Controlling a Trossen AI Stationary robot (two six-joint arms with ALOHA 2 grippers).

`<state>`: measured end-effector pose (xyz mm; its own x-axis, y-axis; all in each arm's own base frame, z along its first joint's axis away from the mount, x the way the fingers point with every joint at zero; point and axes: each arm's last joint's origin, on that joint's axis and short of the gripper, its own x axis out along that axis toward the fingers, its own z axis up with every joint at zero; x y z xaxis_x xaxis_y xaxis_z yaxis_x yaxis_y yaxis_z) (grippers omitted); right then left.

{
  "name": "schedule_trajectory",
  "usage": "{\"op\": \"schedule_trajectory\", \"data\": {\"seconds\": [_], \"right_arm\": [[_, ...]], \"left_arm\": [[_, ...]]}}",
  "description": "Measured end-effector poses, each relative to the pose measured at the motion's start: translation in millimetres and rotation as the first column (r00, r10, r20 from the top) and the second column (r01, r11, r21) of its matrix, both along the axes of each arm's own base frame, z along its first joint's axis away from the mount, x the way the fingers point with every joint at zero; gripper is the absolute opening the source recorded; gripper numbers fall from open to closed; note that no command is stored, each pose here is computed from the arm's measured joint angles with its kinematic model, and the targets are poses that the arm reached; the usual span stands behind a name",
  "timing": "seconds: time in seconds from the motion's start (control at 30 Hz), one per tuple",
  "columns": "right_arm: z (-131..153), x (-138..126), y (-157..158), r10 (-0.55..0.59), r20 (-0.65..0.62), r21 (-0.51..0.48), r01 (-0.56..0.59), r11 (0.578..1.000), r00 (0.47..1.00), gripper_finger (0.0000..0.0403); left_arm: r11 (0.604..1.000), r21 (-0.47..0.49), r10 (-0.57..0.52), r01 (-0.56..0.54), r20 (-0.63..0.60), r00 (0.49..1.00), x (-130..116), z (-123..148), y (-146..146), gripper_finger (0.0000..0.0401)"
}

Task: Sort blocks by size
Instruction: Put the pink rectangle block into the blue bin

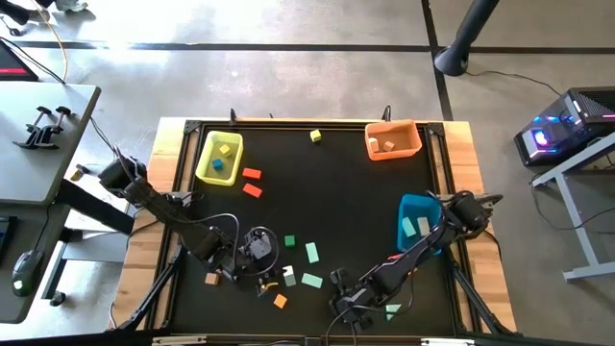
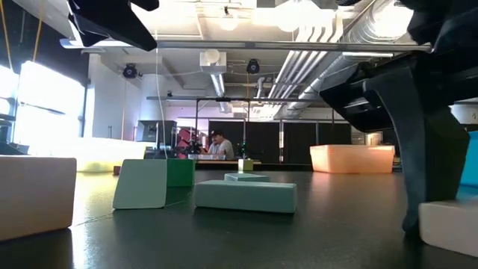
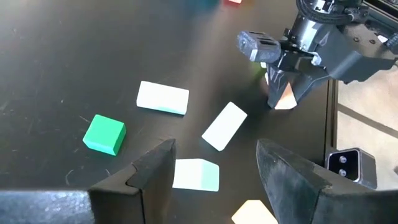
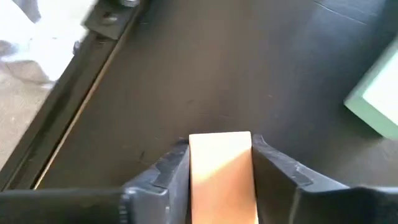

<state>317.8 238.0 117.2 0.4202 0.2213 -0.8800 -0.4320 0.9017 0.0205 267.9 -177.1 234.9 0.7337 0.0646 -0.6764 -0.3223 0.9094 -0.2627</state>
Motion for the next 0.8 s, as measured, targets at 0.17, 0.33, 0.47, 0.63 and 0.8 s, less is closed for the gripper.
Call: {"op": "schedule_trajectory", "data": {"seconds": [0.17, 0.33, 0.47, 0.63, 0.8], "right_arm": [[23, -10, -19, -0.256, -0.068, -0.135, 0.246, 0.96, 0.964, 0.0127], [60, -49, -51, -0.6, -0.016, -0.321, 0.564, 0.761, 0.8, 0.0127], [87, -89, -83, -0.817, 0.014, -0.336, 0.772, 0.539, 0.576, 0.0127], [100, -134, -119, -0.945, -0.001, -0.255, 0.914, 0.316, 0.327, 0.0127], [82, -167, -146, -0.987, -0.128, -0.215, 0.968, 0.127, 0.101, 0.0135]], "left_arm": [[1.0, 0.0, 0.005, -0.005, 0.002, 1.0, 0, 0, 0, 0.0211], [1.0, 0.004, 0.016, -0.016, 0.007, 1.0, 0, 0, 0, 0.0211], [1.0, 0.026, 0.015, -0.016, 0.015, 1.0, 0, 0, 1, 0.0211], [0.998, 0.056, 0.017, -0.018, 0.019, 1.0, 2, 0, 4, 0.0211], [0.998, 0.057, 0.025, -0.026, 0.019, 1.0, 4, 1, 7, 0.0211]]}}
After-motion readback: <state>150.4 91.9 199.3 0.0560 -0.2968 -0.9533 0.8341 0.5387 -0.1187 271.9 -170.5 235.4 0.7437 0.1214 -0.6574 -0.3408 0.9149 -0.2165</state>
